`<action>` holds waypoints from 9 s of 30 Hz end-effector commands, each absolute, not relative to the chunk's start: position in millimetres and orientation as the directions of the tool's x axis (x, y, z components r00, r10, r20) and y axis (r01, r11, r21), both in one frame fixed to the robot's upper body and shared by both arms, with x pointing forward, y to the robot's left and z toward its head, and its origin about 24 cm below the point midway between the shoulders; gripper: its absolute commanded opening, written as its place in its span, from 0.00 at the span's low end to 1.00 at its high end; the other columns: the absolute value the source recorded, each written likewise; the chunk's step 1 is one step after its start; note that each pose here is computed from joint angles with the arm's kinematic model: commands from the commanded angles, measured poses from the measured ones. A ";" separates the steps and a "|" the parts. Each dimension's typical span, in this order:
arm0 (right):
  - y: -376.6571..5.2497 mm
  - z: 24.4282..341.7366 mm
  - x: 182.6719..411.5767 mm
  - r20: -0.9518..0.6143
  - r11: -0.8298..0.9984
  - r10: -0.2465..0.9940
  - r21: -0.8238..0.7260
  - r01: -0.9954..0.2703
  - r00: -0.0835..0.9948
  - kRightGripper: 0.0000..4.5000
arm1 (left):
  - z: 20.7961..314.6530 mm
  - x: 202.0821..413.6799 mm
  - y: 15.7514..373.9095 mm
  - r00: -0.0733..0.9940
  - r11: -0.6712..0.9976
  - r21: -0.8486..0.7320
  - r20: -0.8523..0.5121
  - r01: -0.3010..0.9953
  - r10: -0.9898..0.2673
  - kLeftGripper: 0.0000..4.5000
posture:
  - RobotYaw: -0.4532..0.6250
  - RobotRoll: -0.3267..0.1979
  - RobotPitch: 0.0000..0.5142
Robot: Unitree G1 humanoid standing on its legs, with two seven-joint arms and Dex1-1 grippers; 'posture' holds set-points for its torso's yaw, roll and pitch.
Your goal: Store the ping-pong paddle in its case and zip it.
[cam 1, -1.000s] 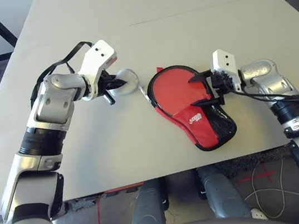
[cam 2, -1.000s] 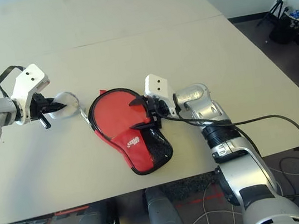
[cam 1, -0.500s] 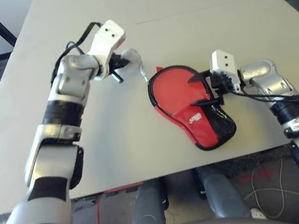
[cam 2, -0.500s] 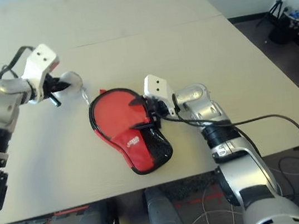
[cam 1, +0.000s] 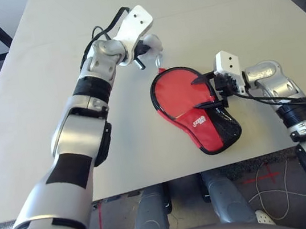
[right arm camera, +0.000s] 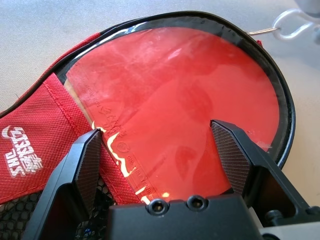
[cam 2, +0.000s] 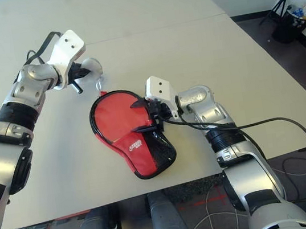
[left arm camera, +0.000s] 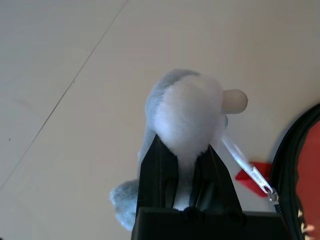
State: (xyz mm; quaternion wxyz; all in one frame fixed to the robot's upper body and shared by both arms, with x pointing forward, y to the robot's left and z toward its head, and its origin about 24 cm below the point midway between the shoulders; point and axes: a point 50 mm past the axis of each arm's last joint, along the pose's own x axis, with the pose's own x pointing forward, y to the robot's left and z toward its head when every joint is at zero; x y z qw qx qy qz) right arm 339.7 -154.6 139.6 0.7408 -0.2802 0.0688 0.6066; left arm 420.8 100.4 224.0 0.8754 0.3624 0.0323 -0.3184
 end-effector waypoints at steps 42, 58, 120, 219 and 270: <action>-142.8 107.6 333.1 -0.492 0.113 0.838 -0.265 -0.957 0.236 1.00 | 228.5 378.9 -39.1 0.505 0.343 0.533 -0.192 0.774 -0.841 0.56 | 0.35 0.62 0.40; -143.0 105.0 330.6 -0.497 0.107 0.838 -0.254 -0.961 0.225 1.00 | 263.4 407.9 33.7 0.668 0.488 0.575 -0.143 0.657 -0.730 0.99 | 0.36 0.62 0.41; -159.3 194.8 312.3 -0.314 0.085 0.938 -0.202 -0.976 0.147 1.00 | 126.1 338.1 127.2 0.289 0.160 0.261 -0.595 0.952 -0.750 0.99 | 0.35 0.62 0.40; -278.2 184.5 254.0 -0.691 0.192 0.723 0.212 -0.958 -0.008 0.06 | 119.1 338.5 97.5 0.229 0.115 0.216 -0.634 0.970 -0.738 1.00 | 0.30 0.62 0.38; -344.6 214.2 268.0 -0.302 0.467 0.870 0.252 -0.847 0.390 1.00 | 171.8 332.5 98.7 0.276 0.156 0.283 -0.457 0.946 -0.846 1.00 | 0.31 0.62 0.36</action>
